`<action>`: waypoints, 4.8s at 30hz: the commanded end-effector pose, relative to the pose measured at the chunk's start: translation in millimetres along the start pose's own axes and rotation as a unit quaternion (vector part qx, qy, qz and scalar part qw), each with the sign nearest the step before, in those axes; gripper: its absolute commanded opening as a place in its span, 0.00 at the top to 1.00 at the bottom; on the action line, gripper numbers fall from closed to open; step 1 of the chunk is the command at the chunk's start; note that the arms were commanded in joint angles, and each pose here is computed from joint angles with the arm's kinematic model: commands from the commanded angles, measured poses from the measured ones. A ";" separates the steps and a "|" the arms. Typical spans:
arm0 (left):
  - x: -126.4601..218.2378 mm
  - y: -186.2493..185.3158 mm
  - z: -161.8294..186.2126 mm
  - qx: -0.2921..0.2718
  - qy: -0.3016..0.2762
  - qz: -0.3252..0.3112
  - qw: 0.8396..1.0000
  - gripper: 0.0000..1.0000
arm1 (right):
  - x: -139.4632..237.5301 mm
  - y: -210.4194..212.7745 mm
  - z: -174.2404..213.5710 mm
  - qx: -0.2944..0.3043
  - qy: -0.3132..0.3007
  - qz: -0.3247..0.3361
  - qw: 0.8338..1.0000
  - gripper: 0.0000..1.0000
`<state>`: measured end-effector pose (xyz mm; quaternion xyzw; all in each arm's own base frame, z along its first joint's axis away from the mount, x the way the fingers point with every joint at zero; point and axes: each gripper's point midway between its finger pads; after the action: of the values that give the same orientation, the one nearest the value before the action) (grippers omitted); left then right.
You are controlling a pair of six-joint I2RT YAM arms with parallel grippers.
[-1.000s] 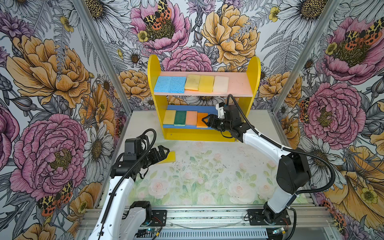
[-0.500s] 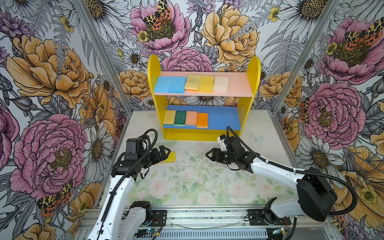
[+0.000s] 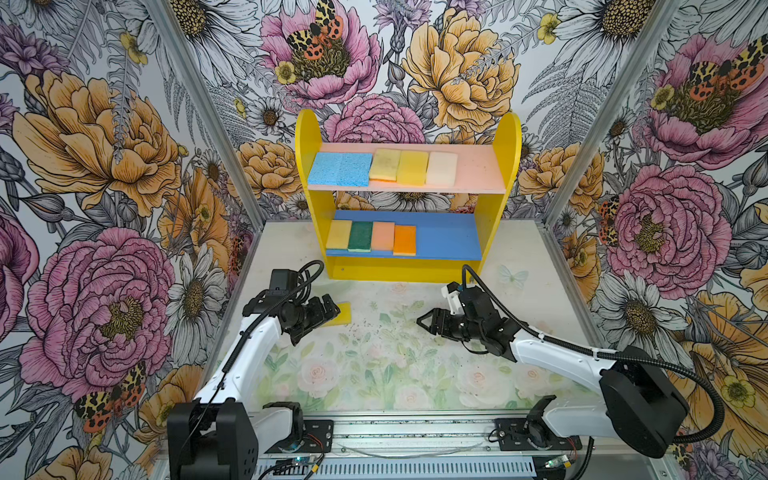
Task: Place and organize the cleaning sponges onto the shelf
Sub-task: 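Lower the left gripper over the yellow sponge on the table, then grasp the yellow sponge with the left gripper and lift it while the right gripper approaches, then raise the yellow sponge toward the right gripper while the right gripper closes on it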
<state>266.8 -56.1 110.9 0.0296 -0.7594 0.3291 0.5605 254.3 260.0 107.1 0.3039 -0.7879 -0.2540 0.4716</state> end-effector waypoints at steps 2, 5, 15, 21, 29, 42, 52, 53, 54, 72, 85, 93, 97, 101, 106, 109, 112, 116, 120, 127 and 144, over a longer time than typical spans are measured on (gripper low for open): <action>-7.8 13.2 -22.5 0.024 0.002 -0.029 0.999 0.01 | 7.6 -0.7 4.6 0.010 -0.007 -0.026 1.000 0.32; -18.7 23.3 -32.1 0.035 0.008 -0.057 0.998 0.01 | 9.8 -13.8 12.9 0.001 -0.001 -0.023 1.000 0.32; -59.5 41.6 -69.2 0.028 0.030 -0.111 0.993 0.01 | 14.9 -29.5 13.6 -0.014 -0.011 -0.027 0.999 0.31; -76.9 29.8 -80.2 0.021 0.054 -0.086 0.995 0.01 | 15.3 -29.9 14.2 -0.017 -0.011 -0.028 0.999 0.31; -103.1 11.0 -80.5 -0.001 0.084 -0.078 0.993 0.01 | 19.7 -26.6 10.8 -0.020 -0.016 -0.029 0.999 0.31; -124.9 -39.7 11.4 -0.039 0.124 -0.083 0.988 0.01 | 33.0 -24.3 8.1 -0.017 -0.030 -0.016 0.999 0.30; -120.0 -95.6 184.5 -0.120 0.129 -0.049 0.983 0.01 | 38.8 -27.5 13.6 -0.021 -0.027 -0.004 0.999 0.30; -117.0 -98.5 186.7 -0.128 0.123 -0.043 0.983 0.01 | 39.7 -27.4 13.1 -0.019 -0.028 -0.003 0.999 0.30; -112.9 -100.5 184.6 -0.136 0.114 -0.038 0.983 0.01 | 40.3 -27.5 12.5 -0.020 -0.030 -0.001 0.999 0.30; -102.1 -101.6 74.4 -0.194 0.049 -0.003 0.980 0.04 | 17.7 -15.0 18.7 -0.042 0.003 -0.013 0.999 0.33; -134.4 -116.5 107.0 -0.207 0.079 0.036 0.974 0.23 | -0.8 -11.6 20.7 -0.056 0.016 -0.014 0.998 0.38; -139.0 -114.7 163.2 -0.165 0.106 0.096 0.976 0.35 | -11.8 -17.4 25.3 -0.062 0.023 -0.011 0.998 0.38; -151.0 -103.6 168.6 -0.138 0.120 0.101 0.978 0.45 | -18.1 -18.5 25.3 -0.063 0.028 -0.011 0.998 0.39; -158.4 -101.1 167.0 -0.131 0.127 0.097 0.978 0.58 | -22.5 -19.7 27.4 -0.065 0.034 -0.010 0.997 0.39; -166.2 -98.4 162.3 -0.113 0.132 0.089 0.981 0.76 | -21.7 -21.7 29.5 -0.065 0.033 -0.007 0.997 0.39; -170.4 -94.5 163.3 -0.106 0.138 0.082 0.981 0.95 | -20.4 -21.8 29.4 -0.064 0.032 -0.006 0.997 0.39; -168.4 -93.6 164.1 -0.105 0.141 0.085 0.981 1.00 | -18.1 -19.7 28.0 -0.062 0.030 -0.006 0.998 0.39; -153.4 -97.8 159.3 -0.103 0.135 0.106 0.980 1.00 | -11.6 -15.1 24.4 -0.054 0.027 -0.005 0.998 0.39; -127.1 -104.7 152.6 -0.116 0.121 0.129 0.977 1.00 | 3.1 -6.6 16.4 -0.031 0.021 0.007 0.999 0.39; -72.0 -127.3 148.0 -0.168 0.108 0.171 0.965 1.00 | 18.7 27.7 5.2 -0.013 0.033 -0.046 0.998 0.39; 17.5 -152.8 134.2 -0.175 0.059 0.273 0.944 0.99 | 44.7 99.6 -15.0 0.022 0.032 -0.131 0.991 0.42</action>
<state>214.4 -242.5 167.4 -0.2863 -0.7521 0.3296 0.4937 231.1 287.9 181.4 0.3938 -0.7352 -0.2839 0.4730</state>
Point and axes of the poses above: each gripper's point midway between its finger pads, its own x axis back along the fingers, its own y axis along the line the jaws close on, z = x × y, and after that the axes turned 7 degrees about x, right-handed
